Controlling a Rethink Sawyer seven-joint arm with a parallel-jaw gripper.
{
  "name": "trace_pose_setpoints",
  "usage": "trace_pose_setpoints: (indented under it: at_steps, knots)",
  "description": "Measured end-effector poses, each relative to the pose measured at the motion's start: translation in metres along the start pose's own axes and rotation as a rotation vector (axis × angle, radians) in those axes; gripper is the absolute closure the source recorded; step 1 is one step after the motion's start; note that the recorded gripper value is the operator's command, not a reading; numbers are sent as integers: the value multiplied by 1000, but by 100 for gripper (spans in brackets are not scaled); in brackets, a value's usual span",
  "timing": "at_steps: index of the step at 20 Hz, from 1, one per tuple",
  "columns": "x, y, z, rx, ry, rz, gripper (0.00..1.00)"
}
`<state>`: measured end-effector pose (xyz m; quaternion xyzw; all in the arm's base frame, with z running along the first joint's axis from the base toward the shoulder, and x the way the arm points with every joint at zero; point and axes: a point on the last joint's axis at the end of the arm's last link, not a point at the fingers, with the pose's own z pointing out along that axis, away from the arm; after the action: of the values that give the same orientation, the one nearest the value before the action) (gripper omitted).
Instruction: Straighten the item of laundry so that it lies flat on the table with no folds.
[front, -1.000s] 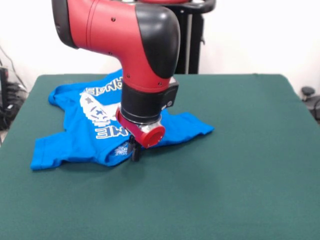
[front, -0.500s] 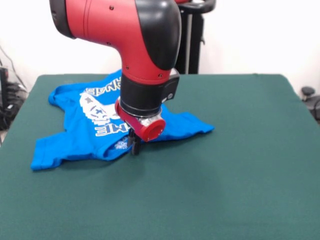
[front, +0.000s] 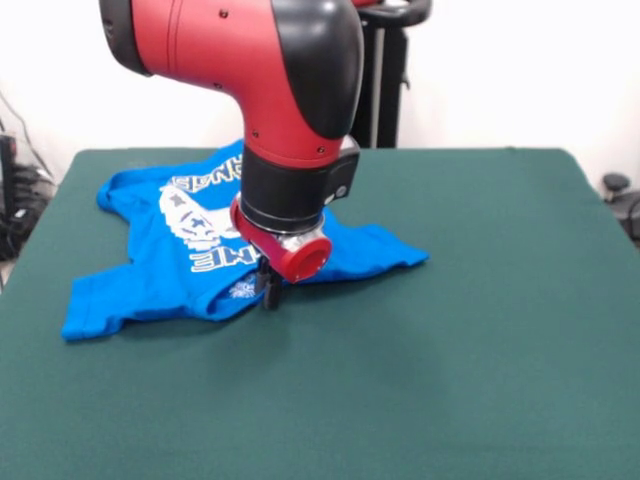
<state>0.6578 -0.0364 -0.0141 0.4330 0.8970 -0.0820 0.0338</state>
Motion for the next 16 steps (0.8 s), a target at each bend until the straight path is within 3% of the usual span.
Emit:
trace_pose_setpoints:
  at_steps: [16]
  knots:
    - [4,6,18,6,4,-13,100]
